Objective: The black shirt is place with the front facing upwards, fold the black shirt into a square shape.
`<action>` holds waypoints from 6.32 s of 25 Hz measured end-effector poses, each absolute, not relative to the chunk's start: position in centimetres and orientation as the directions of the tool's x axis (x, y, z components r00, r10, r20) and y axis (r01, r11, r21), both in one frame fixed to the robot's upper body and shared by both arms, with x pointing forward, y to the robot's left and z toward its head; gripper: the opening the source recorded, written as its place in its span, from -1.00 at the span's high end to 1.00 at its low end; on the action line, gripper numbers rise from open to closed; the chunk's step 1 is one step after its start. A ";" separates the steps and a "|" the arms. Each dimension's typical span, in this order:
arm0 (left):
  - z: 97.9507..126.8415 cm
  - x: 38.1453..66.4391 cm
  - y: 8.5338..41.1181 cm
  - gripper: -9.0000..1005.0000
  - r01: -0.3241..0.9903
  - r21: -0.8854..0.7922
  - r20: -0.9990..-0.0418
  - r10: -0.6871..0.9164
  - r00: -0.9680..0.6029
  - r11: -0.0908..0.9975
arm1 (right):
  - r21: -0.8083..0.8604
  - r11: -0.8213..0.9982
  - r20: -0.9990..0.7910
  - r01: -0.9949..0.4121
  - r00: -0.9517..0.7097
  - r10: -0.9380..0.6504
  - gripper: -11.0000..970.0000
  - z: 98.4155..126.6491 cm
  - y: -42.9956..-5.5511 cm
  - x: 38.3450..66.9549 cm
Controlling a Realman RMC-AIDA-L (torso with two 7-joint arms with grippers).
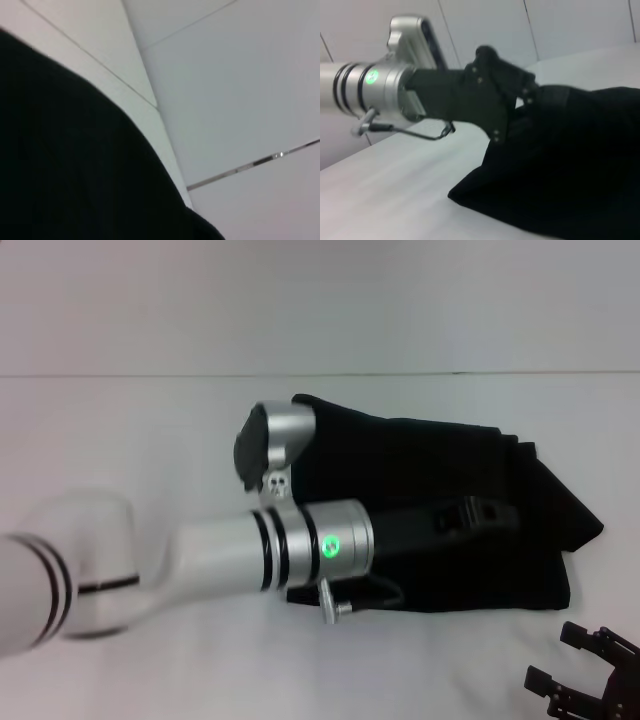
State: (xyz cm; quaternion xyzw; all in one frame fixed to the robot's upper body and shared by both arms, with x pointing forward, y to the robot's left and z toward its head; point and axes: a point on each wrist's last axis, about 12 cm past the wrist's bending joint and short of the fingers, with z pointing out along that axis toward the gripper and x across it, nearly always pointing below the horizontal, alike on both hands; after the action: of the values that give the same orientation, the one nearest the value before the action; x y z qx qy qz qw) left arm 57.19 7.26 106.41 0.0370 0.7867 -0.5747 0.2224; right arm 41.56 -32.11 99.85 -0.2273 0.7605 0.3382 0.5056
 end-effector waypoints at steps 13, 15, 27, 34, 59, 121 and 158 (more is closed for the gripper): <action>105.9 56.6 7.3 0.93 0.297 -0.901 -0.379 -0.239 -0.894 0.317 | 0.249 0.776 -0.937 -0.580 -0.346 0.041 -0.91 100.2 -32.4 45.0; 106.0 56.6 7.3 0.93 0.298 -0.901 -0.379 -0.238 -0.894 0.314 | 0.239 0.792 -0.941 -0.562 -0.334 0.048 -0.91 100.4 -32.3 46.2; 106.1 56.5 7.3 0.92 0.301 -0.905 -0.377 -0.238 -0.895 0.301 | 0.087 0.828 -0.960 -0.554 -0.268 -0.078 -0.91 101.7 -29.1 53.8; 106.2 56.5 7.4 0.92 0.307 -0.904 -0.381 -0.236 -0.894 0.297 | 0.053 0.810 -0.962 -0.584 -0.248 -0.116 -0.91 102.4 -27.2 56.0; 104.4 55.0 7.3 0.91 0.296 -0.880 -0.375 -0.161 -0.913 0.370 | 0.125 0.895 -0.977 -0.429 -0.210 0.035 -0.91 103.0 -29.6 55.9; 104.5 53.6 22.1 -0.89 0.500 -0.763 -0.640 -0.373 -0.672 0.409 | 0.094 0.841 -0.928 -0.533 -0.353 -0.120 -0.91 99.2 -28.7 52.0; 104.8 56.5 21.8 -0.89 0.039 -0.865 -0.202 -0.277 -0.940 0.500 | 0.047 0.603 -0.988 -0.797 -0.124 -0.087 -0.91 100.7 -30.6 41.6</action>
State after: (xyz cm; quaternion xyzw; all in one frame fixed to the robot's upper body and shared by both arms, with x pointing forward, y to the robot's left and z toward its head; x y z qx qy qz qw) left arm 56.49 21.77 104.79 -0.0698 0.8511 -0.4953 0.1593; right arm 41.57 -30.58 100.68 -0.3230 0.6839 0.3071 0.5777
